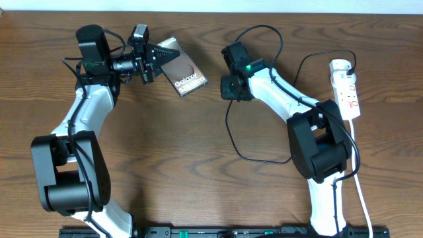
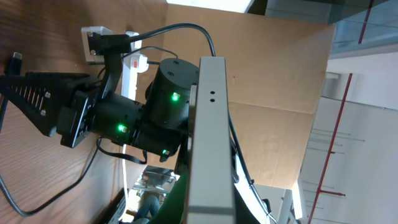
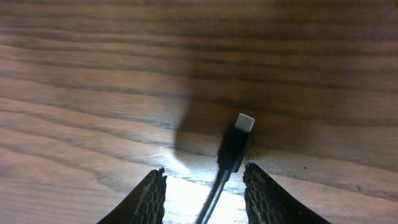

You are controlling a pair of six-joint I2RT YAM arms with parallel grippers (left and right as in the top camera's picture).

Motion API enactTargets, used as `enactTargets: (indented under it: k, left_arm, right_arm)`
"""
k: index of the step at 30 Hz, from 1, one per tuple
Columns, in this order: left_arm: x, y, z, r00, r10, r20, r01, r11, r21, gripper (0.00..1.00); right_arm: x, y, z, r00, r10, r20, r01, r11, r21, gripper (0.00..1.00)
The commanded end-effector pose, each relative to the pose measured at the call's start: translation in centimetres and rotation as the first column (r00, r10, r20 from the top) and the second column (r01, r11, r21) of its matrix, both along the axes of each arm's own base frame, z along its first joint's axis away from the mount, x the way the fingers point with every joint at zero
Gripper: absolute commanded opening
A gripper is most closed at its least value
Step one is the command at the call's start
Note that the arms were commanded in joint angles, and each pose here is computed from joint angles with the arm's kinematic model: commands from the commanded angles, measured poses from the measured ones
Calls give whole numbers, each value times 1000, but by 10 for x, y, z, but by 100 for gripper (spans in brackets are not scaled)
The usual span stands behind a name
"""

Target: Plug charger to phone and switch on socket

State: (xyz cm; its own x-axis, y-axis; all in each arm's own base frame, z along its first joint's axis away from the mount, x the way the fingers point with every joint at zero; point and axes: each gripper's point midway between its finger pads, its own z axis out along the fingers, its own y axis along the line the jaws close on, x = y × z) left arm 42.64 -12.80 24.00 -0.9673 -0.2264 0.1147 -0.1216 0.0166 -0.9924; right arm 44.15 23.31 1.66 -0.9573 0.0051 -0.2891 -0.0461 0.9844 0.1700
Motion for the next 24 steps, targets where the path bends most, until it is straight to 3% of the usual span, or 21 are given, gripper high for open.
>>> enactTargets:
  k: [1,7,15,19,21,24]
  left_arm:
    - [-8,-1,20,997,-36,73,36,999,-1,7]
    - [-8,-1,20,996,-36,81,36,999,1,7]
    - [-8,-1,20,996,-36,84,36,999,1,7]
    - [-8,-1,20,996,-36,84,36,999,1,7]
    - [-8,-1,20,996,-37,84,37,999,1,7]
    - [-8,-1,20,996,-36,84,36,999,1,7]
  right_arm:
    - [6,-6,6,997,-67,23,68,997,-24,38]
    - [3,-8,-1,997,-81,7,81,996,-36,38]
    - [-6,-8,-32,992,-113,-55,110,992,-60,28]
    - [-14,-9,-51,988,-111,-107,103,992,-72,17]
    - [-18,-10,-54,986,-114,-122,105,991,-80,1]
    - [-14,-9,-45,990,-96,-107,89,994,-62,1]
